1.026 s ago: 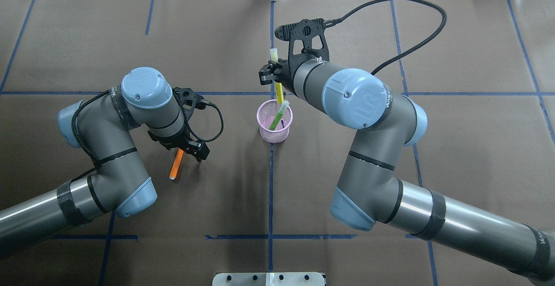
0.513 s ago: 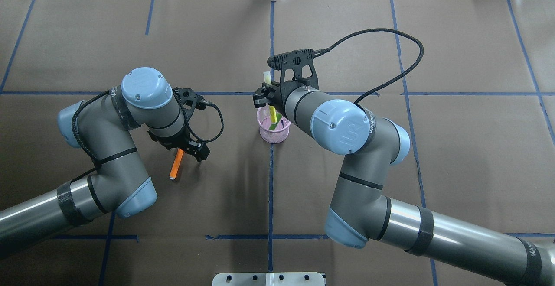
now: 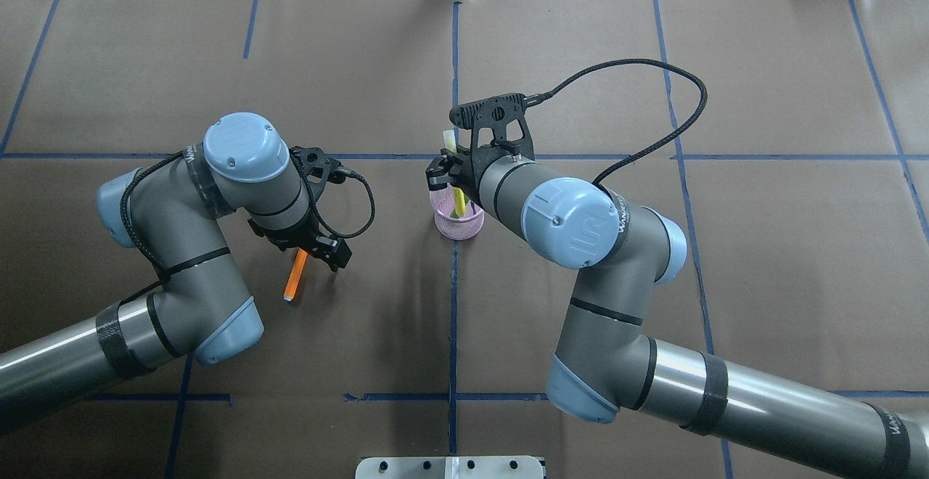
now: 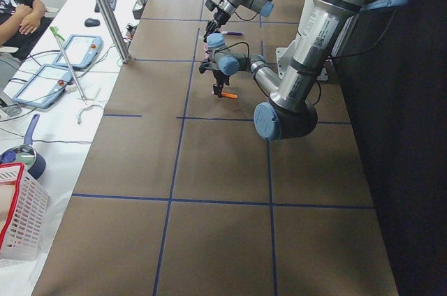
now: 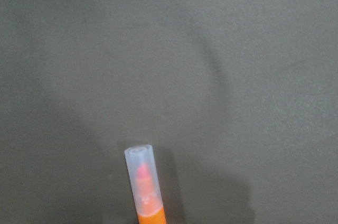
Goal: Collect pens into pen holder
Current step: 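Open the right gripper and withdraw it from the cup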
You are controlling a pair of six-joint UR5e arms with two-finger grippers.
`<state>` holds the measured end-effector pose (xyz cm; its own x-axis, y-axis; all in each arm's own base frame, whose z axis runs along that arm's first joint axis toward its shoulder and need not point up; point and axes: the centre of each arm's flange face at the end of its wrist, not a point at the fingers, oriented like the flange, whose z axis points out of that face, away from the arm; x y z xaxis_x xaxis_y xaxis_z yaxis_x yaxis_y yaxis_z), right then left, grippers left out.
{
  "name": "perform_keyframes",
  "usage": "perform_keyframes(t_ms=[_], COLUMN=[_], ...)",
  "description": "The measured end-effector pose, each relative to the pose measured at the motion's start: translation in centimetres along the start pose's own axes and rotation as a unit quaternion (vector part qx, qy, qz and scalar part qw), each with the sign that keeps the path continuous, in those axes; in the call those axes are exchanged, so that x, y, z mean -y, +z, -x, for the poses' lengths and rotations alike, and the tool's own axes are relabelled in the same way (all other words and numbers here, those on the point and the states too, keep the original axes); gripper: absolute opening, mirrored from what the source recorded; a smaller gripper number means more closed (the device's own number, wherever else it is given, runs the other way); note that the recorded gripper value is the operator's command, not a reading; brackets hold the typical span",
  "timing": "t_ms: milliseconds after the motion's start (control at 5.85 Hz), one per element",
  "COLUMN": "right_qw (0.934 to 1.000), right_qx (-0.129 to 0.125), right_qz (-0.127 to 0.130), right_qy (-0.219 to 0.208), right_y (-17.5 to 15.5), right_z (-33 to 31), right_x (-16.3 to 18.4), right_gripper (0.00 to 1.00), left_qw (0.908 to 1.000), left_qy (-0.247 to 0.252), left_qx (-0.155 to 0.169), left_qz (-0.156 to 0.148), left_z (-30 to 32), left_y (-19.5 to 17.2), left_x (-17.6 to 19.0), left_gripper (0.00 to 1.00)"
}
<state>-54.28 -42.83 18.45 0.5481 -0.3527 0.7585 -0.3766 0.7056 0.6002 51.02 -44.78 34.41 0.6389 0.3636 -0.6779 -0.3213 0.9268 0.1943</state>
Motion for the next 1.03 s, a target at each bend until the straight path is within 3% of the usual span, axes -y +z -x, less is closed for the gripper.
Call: perform_keyframes(t_ms=[342,513,1026], right_qw=[1.0000,0.9999,0.9952], right_qx=[0.000,0.005,0.014], right_qz=[-0.007,-0.004,0.088], right_qy=[0.003,0.008,0.040], right_y=[-0.4,-0.8,-6.1], right_z=[-0.2,-1.1,-8.7], right_x=[1.5,3.4,14.4], right_gripper=[1.00,1.00,1.00], left_qw=[1.0000,1.0000,1.0000], left_qy=[0.000,0.000,-0.001], left_qx=[0.000,0.000,0.000], left_qz=[0.001,0.001,0.003], left_z=[0.1,0.1,0.1], left_y=[0.0,0.1,0.1], left_x=[0.0,0.0,0.0], left_gripper=[0.95,0.73,0.09])
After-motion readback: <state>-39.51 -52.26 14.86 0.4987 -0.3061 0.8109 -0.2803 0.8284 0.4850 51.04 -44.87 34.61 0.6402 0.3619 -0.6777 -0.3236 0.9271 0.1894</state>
